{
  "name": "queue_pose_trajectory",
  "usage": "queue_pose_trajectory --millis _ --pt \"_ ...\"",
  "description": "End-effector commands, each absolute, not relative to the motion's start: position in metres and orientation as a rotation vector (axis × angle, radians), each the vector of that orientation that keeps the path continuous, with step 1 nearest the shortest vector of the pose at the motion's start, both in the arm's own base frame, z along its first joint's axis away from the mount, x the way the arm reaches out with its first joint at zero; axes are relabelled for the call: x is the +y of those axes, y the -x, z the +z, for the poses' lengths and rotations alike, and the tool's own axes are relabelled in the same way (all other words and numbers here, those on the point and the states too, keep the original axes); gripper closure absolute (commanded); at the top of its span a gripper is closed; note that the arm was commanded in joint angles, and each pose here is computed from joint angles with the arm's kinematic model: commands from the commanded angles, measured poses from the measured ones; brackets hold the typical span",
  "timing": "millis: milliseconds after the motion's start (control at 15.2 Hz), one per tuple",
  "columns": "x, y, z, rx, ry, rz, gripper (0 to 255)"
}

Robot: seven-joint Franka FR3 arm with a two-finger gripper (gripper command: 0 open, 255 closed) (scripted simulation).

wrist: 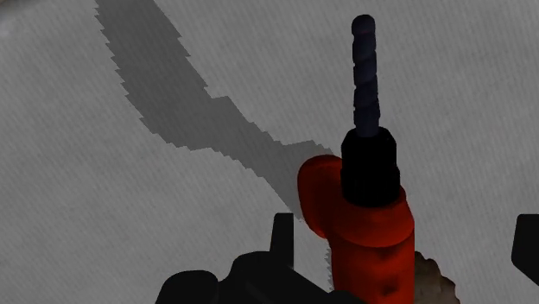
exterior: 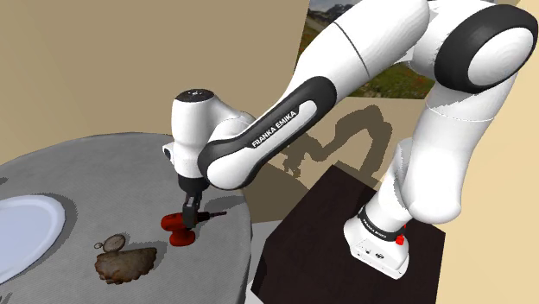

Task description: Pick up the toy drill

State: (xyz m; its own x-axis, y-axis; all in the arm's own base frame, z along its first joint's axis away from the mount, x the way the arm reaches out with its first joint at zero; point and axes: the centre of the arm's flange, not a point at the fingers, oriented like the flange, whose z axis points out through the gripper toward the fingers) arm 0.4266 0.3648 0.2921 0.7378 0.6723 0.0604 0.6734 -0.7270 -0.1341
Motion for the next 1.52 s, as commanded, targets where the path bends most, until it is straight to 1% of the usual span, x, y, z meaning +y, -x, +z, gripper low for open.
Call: queue_pose_trajectory --millis 0,198,330,396,990,1452 --pt "0.364 -0.426 0.282 -1.089 2.789 -0.012 0" --pt "0.364 -0.426 0.263 -1.089 2.789 -0.012 0" --pt "0.364 -0.426 0.263 -1.089 2.789 -0.012 0" --pt "0.365 -0.426 0.262 -1.089 2.789 -0.012 255" --pt "0.364 -0.426 0.263 -1.089 2.789 -0.012 255" --pt "0.364 -0.426 0.300 -1.089 2.789 -0.012 255"
